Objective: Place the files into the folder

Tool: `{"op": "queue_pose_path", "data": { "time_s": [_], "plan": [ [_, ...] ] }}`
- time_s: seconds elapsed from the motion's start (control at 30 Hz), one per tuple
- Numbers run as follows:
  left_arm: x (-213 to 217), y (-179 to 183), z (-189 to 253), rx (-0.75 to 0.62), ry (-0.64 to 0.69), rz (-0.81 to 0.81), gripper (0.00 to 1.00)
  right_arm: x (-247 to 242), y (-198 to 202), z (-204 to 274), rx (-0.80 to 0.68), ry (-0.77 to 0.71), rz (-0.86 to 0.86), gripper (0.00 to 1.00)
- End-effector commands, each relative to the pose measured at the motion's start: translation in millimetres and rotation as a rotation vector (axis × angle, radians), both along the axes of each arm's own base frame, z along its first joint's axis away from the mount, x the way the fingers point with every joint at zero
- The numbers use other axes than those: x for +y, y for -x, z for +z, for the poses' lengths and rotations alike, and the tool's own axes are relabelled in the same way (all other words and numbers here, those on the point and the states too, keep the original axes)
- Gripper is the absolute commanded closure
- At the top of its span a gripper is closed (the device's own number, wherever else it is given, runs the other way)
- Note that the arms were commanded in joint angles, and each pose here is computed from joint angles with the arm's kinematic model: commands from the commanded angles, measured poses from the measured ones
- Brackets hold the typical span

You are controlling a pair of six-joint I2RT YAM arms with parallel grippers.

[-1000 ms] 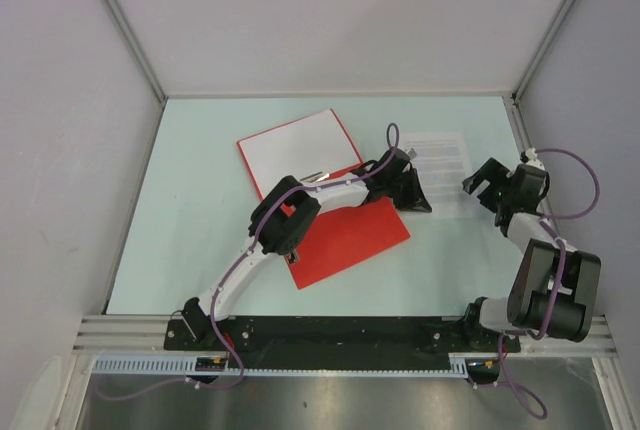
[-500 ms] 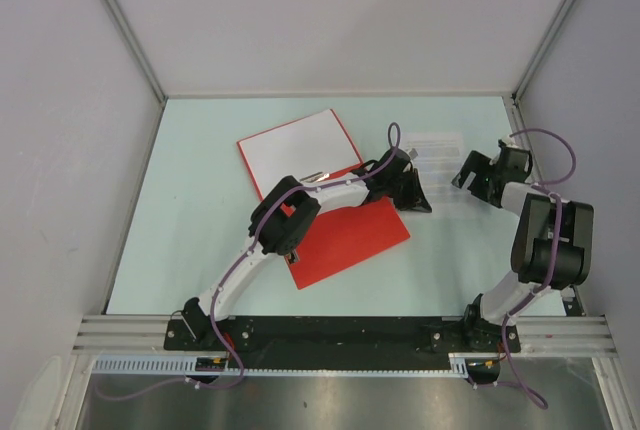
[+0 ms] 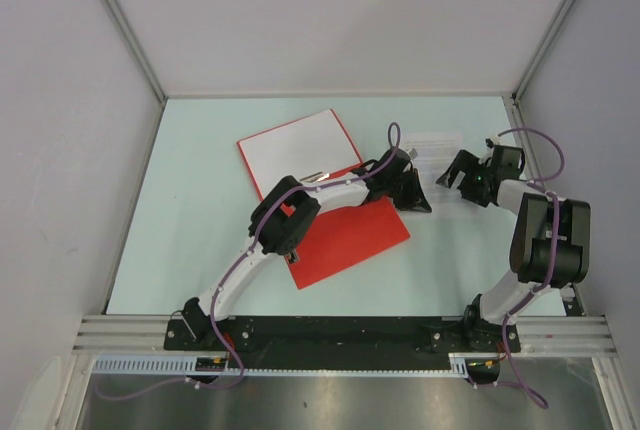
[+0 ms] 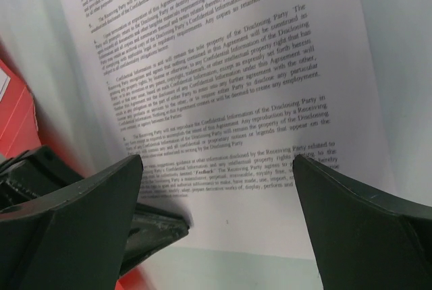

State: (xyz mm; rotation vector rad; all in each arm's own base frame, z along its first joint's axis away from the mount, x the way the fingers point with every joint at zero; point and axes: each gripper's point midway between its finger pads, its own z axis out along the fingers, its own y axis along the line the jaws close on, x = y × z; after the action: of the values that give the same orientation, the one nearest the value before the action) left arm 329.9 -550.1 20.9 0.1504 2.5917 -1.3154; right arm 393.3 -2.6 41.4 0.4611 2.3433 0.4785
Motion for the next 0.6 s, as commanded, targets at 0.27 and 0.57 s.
{"op": "queue_pose_path", "data": {
  "time_s": [0.27, 0.57],
  "plan": [
    [16, 3, 18, -0.081, -0.068, -0.059, 0.87, -54, -1, 22, -0.015, 0.266, -0.158, 0.00],
    [-5, -22, 78, -0.211, 0.020, -0.068, 0.50, -52, 8, -2, 0.075, 0.215, -0.155, 0.00]
  ]
}}
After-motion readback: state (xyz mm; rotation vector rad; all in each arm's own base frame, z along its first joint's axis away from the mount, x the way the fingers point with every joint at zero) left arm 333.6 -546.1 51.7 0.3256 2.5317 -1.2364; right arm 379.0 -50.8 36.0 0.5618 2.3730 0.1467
